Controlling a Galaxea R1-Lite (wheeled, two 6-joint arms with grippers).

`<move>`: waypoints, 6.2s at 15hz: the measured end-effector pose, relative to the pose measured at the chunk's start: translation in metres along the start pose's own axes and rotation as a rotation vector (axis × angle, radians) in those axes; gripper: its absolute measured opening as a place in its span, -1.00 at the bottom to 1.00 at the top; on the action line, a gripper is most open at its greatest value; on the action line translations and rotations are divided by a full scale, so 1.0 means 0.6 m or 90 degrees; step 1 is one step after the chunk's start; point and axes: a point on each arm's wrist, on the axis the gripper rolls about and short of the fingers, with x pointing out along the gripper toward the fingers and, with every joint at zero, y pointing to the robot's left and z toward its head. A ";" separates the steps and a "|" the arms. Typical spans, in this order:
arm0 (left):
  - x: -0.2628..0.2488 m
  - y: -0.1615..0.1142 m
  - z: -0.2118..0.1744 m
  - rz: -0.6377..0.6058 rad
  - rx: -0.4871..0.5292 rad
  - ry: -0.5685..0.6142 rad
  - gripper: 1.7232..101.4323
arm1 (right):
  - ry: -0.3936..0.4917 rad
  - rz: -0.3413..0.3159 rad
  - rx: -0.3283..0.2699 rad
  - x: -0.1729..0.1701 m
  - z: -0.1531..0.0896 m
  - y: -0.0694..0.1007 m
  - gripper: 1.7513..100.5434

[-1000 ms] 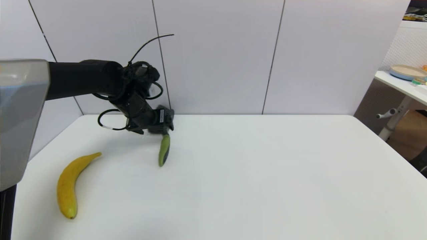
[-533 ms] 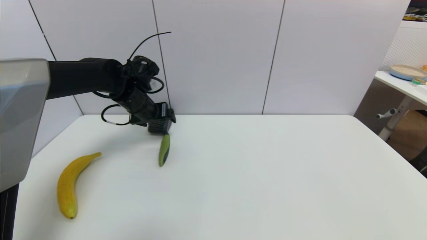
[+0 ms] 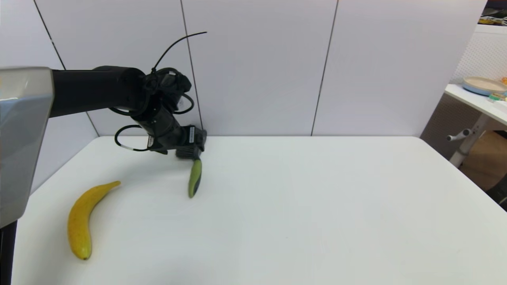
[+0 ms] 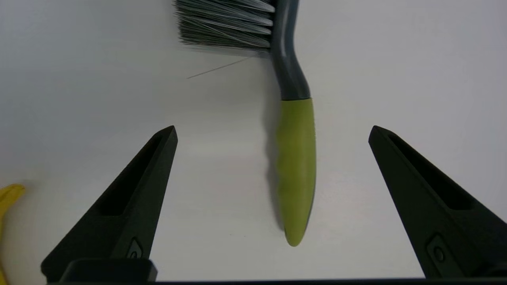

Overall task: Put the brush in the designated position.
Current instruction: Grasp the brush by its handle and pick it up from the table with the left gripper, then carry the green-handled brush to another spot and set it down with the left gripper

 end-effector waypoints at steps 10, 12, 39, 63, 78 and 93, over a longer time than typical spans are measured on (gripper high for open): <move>0.062 -0.034 0.000 0.056 -0.033 -0.045 0.93 | 0.000 0.000 0.000 0.000 0.000 0.000 0.94; 0.067 -0.037 -0.006 0.059 -0.037 -0.030 0.93 | 0.000 0.000 0.000 0.000 0.000 0.000 0.94; 0.139 -0.038 -0.011 0.038 -0.042 -0.011 0.93 | -0.001 0.000 0.000 0.000 0.000 0.000 0.94; 0.140 -0.032 -0.004 0.036 -0.011 -0.023 -0.69 | 0.000 0.000 0.000 0.000 0.000 0.000 0.94; -0.135 0.049 0.017 0.089 0.028 -0.119 -0.69 | 0.000 0.000 0.000 0.000 0.000 0.000 0.94; -0.156 0.108 -0.150 -0.024 0.055 -0.031 -0.69 | 0.000 0.000 0.000 0.000 0.000 0.000 0.94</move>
